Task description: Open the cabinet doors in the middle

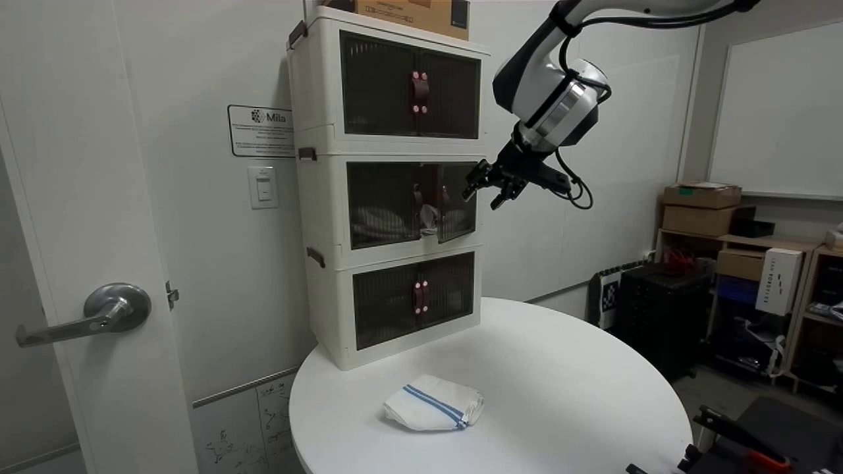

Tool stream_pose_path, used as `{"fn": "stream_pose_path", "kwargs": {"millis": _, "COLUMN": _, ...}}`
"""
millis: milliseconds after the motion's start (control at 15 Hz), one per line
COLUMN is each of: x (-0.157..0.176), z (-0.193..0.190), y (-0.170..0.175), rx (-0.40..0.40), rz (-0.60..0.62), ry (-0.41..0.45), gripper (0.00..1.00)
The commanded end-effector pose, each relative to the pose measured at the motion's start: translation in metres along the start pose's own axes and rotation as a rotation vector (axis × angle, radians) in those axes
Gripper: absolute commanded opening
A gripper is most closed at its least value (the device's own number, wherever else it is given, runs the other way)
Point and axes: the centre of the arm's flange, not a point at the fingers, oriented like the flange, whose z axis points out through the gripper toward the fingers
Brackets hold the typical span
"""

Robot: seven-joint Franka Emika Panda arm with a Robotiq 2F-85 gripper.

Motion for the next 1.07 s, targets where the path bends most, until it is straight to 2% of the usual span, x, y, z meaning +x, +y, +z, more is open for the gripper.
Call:
{"fn": "stream_pose_path", "kwargs": {"millis": 0, "x": 0.027, "z": -0.035, "y": -0.041, "rx": -0.023, "rz": 0.025, "ry": -0.099, "gripper": 1.00}}
{"fn": "stream_pose_path", "kwargs": {"millis": 267, "x": 0.060, "z": -0.046, "y": -0.075, "rx": -0.049, "rz": 0.043, "ry": -0.117, "gripper": 1.00}}
{"fn": "stream_pose_path", "kwargs": {"millis": 600, "x": 0.105, "z": -0.050, "y": -0.122, "rx": -0.122, "rz": 0.092, "ry": -0.106, "gripper": 1.00}}
{"fn": "stream_pose_path", "kwargs": {"millis": 1000, "x": 0.135, "z": -0.033, "y": -0.130, "rx": -0.302, "rz": 0.214, "ry": -0.167, "gripper": 1.00}}
